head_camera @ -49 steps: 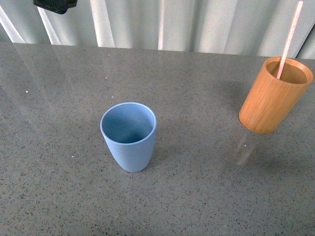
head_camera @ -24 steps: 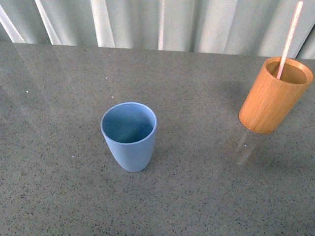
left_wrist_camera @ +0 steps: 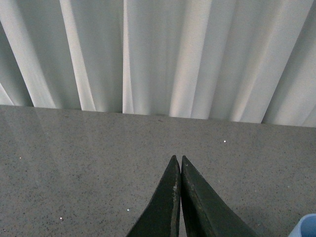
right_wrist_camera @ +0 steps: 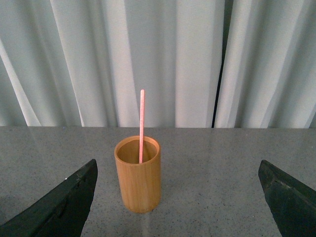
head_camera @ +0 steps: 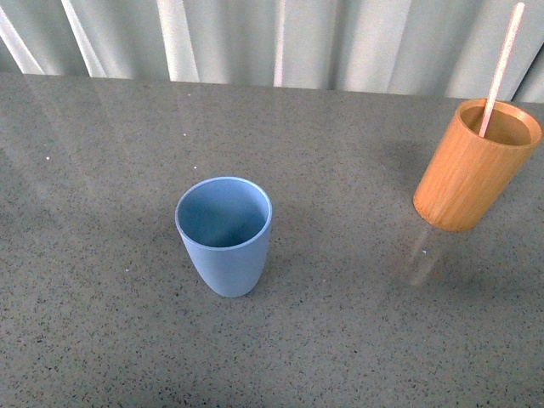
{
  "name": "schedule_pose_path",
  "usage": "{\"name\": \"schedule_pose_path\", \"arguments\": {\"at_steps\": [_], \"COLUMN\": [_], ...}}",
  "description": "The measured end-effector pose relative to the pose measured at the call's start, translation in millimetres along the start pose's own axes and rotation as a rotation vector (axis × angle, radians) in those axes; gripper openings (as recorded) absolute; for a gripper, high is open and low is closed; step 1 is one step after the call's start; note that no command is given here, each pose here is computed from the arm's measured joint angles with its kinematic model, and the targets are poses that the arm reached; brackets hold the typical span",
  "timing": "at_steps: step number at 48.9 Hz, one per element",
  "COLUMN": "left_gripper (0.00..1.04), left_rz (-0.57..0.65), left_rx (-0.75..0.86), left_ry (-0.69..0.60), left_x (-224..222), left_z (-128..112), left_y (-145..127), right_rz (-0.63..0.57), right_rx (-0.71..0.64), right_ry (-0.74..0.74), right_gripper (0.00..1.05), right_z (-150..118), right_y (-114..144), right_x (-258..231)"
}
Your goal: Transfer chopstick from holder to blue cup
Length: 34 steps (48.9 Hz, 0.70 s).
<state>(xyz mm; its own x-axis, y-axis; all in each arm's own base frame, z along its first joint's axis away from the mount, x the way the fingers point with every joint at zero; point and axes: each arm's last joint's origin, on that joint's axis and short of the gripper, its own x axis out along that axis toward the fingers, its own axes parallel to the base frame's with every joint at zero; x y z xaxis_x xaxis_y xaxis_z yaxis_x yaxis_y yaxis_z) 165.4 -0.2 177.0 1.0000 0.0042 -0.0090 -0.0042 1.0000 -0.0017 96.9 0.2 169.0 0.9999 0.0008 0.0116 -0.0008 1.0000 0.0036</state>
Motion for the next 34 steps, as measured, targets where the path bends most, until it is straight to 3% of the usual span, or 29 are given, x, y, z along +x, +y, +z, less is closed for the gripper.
{"name": "schedule_pose_path", "arguments": {"at_steps": [13, 34], "left_gripper": [0.04, 0.04], "left_rz": [-0.005, -0.004], "left_rx": [0.000, 0.000], "left_ry": [-0.001, -0.025], "left_x": [-19, -38], "left_z": [-13, -6], "left_y": [0, 0], "right_rz": [0.000, 0.000], "right_rx": [0.000, 0.000], "right_ry": [0.000, 0.000], "right_gripper": [0.95, 0.95], "right_z": [0, 0], "right_y": [0, 0], "right_x": [0, 0]}}
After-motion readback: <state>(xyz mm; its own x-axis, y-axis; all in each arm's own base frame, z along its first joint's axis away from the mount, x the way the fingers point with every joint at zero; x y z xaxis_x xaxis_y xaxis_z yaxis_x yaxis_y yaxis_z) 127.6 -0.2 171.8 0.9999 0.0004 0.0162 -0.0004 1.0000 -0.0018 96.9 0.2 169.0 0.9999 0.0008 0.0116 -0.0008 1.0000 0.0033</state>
